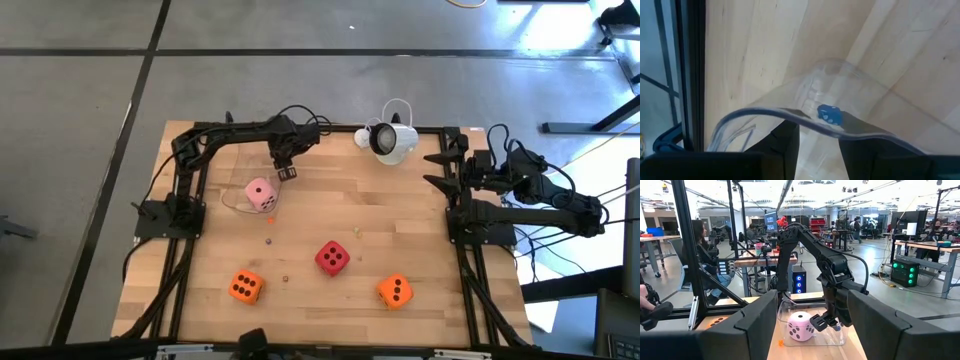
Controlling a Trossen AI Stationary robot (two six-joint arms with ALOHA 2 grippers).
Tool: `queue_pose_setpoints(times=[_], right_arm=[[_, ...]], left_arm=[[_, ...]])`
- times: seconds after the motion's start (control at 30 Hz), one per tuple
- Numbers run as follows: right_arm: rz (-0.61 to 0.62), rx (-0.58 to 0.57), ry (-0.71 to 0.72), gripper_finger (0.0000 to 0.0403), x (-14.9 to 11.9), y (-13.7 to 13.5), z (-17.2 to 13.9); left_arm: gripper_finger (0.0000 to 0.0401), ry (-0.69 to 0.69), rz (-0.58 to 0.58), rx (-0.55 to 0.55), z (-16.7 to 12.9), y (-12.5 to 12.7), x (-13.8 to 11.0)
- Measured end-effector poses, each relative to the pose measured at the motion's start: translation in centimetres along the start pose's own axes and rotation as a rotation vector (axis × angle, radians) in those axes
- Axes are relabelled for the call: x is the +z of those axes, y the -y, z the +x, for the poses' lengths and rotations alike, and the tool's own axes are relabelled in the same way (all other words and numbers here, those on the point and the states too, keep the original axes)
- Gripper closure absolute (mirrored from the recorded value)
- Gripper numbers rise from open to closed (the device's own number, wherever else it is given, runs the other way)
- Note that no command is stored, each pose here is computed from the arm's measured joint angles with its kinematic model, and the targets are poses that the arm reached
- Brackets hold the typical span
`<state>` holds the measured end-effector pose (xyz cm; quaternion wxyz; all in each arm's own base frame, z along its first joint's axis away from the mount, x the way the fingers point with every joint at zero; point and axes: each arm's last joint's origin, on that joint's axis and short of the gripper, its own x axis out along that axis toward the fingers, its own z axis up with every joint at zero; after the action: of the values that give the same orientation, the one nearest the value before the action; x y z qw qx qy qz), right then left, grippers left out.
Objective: Pick & Place Dice
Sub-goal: Put the small blue die into the transparent bin
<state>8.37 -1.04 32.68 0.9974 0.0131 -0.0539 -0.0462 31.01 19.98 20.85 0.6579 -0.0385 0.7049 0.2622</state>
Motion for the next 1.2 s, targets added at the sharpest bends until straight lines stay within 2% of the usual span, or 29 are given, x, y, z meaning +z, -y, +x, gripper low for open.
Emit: queue_pose_setpoints(times=[0.23,0.63,1.2], right_arm=[[0.000,0.000,0.000,0.0160,0.0,0.0,0.0],[-0.002,0.000,-0.001,0.0160,0.0,0.0,0.0],[0.003,0.000,-0.002,0.0160,0.0,0.0,0.0]], left_arm=[[0.0275,0.029,0.025,0.003,-0.7,0.4,0.0],[0.0276,0.186,-0.003,0.023,-5.3,-0.7,-1.5],[0.0260,0.191,-0.006,0.011,-5.5,-0.7,-1.6]])
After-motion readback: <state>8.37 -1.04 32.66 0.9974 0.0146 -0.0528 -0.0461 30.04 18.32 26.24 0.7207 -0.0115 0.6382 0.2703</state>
